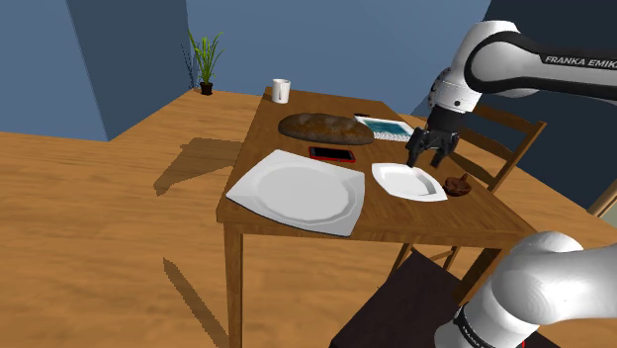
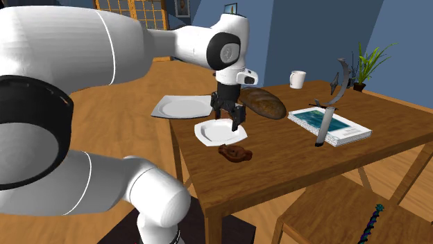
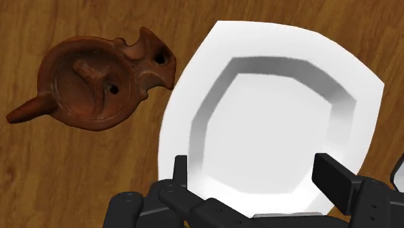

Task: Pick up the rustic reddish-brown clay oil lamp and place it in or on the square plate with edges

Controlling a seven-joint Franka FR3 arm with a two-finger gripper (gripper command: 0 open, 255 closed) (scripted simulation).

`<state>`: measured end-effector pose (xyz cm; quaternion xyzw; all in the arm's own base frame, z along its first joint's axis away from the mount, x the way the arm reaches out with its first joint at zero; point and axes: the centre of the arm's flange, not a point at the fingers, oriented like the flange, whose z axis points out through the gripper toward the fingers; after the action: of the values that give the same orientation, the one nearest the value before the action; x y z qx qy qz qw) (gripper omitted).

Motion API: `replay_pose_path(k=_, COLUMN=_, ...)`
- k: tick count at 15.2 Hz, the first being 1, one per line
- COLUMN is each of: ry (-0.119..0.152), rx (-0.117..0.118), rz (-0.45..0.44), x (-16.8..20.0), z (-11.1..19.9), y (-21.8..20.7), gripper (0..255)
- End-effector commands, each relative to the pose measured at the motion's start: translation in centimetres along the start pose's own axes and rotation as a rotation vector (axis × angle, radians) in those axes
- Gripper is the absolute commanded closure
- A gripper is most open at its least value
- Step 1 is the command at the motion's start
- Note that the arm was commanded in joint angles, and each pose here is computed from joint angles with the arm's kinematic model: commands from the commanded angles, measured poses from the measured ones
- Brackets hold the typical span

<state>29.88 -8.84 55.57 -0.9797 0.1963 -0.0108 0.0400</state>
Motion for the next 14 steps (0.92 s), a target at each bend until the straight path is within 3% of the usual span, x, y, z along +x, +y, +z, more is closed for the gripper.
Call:
replay_pose_path(k=1, ry=0.0, rx=-0.026, rz=0.095, x=-0.5, z=-0.2, y=1.9, gripper=0)
replay_pose_path(k=8, ry=-0.001, rx=-0.111, rz=0.416, x=-3.4, z=-1.2, y=9.2, gripper=0)
replay_pose_path(k=14, ry=-0.001, rx=-0.112, rz=0.422, x=-3.5, z=1.4, y=9.6, gripper=0)
